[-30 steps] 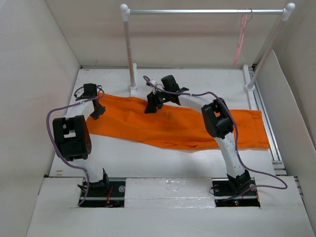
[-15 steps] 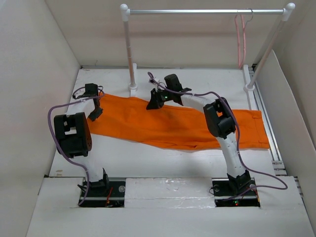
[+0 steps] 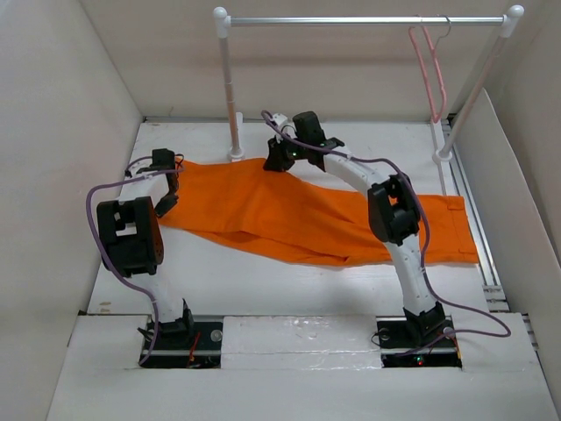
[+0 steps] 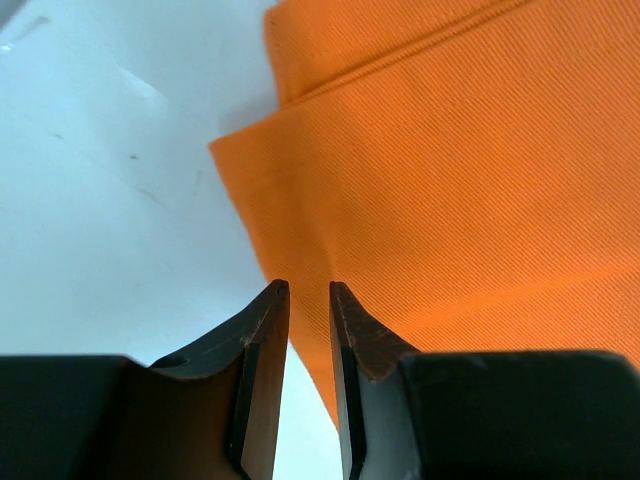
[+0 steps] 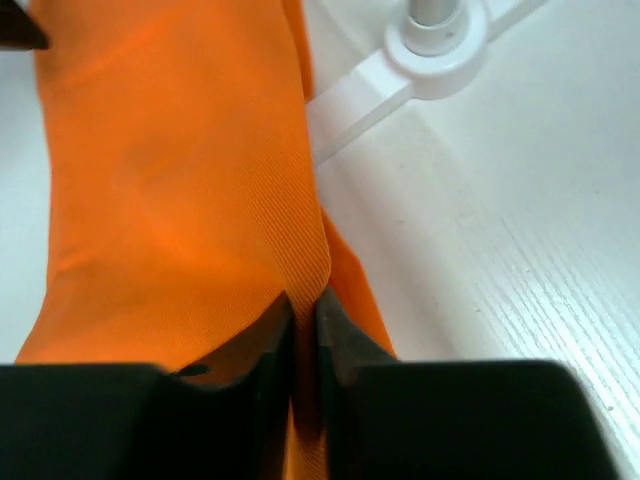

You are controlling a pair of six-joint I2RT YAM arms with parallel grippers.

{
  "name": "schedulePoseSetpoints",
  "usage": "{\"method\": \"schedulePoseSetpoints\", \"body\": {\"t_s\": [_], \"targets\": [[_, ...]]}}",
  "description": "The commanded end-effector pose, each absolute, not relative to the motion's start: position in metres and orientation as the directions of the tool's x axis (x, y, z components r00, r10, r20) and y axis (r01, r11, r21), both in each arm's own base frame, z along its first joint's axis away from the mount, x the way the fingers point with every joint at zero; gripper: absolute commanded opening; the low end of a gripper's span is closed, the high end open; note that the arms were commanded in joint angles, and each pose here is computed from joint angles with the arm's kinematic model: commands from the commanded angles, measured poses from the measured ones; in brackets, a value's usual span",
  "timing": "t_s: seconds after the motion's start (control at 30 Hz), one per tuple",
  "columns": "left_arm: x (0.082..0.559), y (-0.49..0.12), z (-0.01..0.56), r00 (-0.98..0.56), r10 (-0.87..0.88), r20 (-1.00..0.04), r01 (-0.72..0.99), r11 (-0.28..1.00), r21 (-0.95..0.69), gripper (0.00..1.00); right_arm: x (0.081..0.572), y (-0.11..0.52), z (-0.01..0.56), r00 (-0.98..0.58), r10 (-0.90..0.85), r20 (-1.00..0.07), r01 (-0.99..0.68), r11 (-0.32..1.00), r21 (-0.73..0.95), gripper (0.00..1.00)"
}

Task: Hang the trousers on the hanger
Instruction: Fold the trousers at the center of the board.

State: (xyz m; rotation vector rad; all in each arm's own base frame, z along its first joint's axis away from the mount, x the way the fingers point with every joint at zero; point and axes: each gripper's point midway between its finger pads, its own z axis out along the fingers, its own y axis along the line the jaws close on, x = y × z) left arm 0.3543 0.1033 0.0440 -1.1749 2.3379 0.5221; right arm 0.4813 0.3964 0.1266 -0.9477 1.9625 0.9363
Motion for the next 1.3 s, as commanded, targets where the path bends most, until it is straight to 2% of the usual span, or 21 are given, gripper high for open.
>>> {"method": "schedulePoseSetpoints", "body": {"t_s": [0.0, 0.03, 0.1, 0.13, 0.23, 0.3, 0.4, 0.43, 0.5, 0.53, 0.57, 0.63, 0.67, 0.7, 0.87, 0.97, 1.13, 1.27], "targets": [[0.350, 0.122, 0.064, -0.478, -0.625, -0.617, -0.857, 0.487, 0.171, 0.19, 0.500, 0.391, 0.099, -0.455, -0.317, -0.832, -0.822, 0.510, 0.255, 0.26], [0.347, 0.127, 0.067, -0.463, -0.629, -0.624, -0.867, 0.467, 0.173, 0.20, 0.495, 0.397, 0.098, -0.453, -0.323, -0.831, -0.827, 0.499, 0.257, 0.39], [0.342, 0.143, 0.074, -0.415, -0.657, -0.630, -0.894, 0.422, 0.149, 0.19, 0.494, 0.399, 0.104, -0.444, -0.329, -0.833, -0.827, 0.508, 0.240, 0.48], [0.340, 0.148, 0.078, -0.390, -0.674, -0.627, -0.906, 0.402, 0.131, 0.20, 0.492, 0.396, 0.105, -0.455, -0.338, -0.824, -0.820, 0.519, 0.240, 0.57], [0.337, 0.164, 0.093, -0.312, -0.716, -0.624, -0.930, 0.364, 0.049, 0.24, 0.491, 0.390, 0.128, -0.439, -0.349, -0.828, -0.819, 0.535, 0.208, 0.63], [0.342, 0.161, 0.099, -0.313, -0.713, -0.628, -0.920, 0.392, 0.014, 0.30, 0.488, 0.382, 0.157, -0.403, -0.351, -0.845, -0.822, 0.545, 0.166, 0.63], [0.342, 0.154, 0.090, -0.340, -0.733, -0.589, -0.905, 0.426, -0.009, 0.34, 0.476, 0.366, 0.167, -0.386, -0.374, -0.844, -0.816, 0.566, 0.122, 0.64], [0.347, 0.150, 0.089, -0.348, -0.736, -0.581, -0.894, 0.447, -0.031, 0.34, 0.459, 0.362, 0.174, -0.380, -0.384, -0.841, -0.822, 0.558, 0.116, 0.64], [0.346, 0.146, 0.080, -0.382, -0.740, -0.553, -0.884, 0.468, -0.016, 0.43, 0.448, 0.351, 0.178, -0.378, -0.383, -0.843, -0.812, 0.574, 0.103, 0.64], [0.345, 0.144, 0.075, -0.391, -0.755, -0.526, -0.881, 0.472, -0.021, 0.43, 0.436, 0.349, 0.199, -0.348, -0.363, -0.864, -0.816, 0.571, 0.089, 0.64], [0.346, 0.142, 0.071, -0.397, -0.762, -0.512, -0.881, 0.473, -0.021, 0.43, 0.417, 0.339, 0.171, -0.408, -0.378, -0.831, -0.805, 0.579, 0.132, 0.64], [0.350, 0.137, 0.068, -0.403, -0.767, -0.498, -0.870, 0.490, -0.050, 0.43, 0.398, 0.342, 0.172, -0.389, -0.342, -0.855, -0.818, 0.555, 0.150, 0.63], [0.347, 0.137, 0.064, -0.400, -0.777, -0.487, -0.874, 0.483, -0.054, 0.43, 0.366, 0.341, 0.158, -0.425, -0.348, -0.836, -0.823, 0.534, 0.196, 0.63], [0.346, 0.137, 0.062, -0.391, -0.788, -0.476, -0.876, 0.477, -0.070, 0.43, 0.357, 0.345, 0.158, -0.411, -0.331, -0.849, -0.831, 0.518, 0.200, 0.62], [0.341, 0.148, 0.037, -0.303, -0.884, -0.357, -0.889, 0.397, -0.229, 0.43, 0.279, 0.356, 0.142, -0.388, -0.384, -0.838, -0.888, 0.399, 0.228, 0.62], [0.346, 0.147, 0.035, -0.323, -0.873, -0.366, -0.868, 0.427, -0.253, 0.43, 0.267, 0.353, 0.134, -0.395, -0.403, -0.826, -0.892, 0.385, 0.239, 0.62], [0.349, 0.139, 0.023, -0.332, -0.882, -0.334, -0.859, 0.429, -0.278, 0.33, 0.261, 0.355, 0.140, -0.376, -0.411, -0.830, -0.904, 0.358, 0.232, 0.61], [0.352, 0.142, 0.015, -0.325, -0.886, -0.330, -0.867, 0.418, -0.270, 0.31, 0.261, 0.353, 0.146, -0.362, -0.417, -0.834, -0.910, 0.353, 0.219, 0.61]]}}
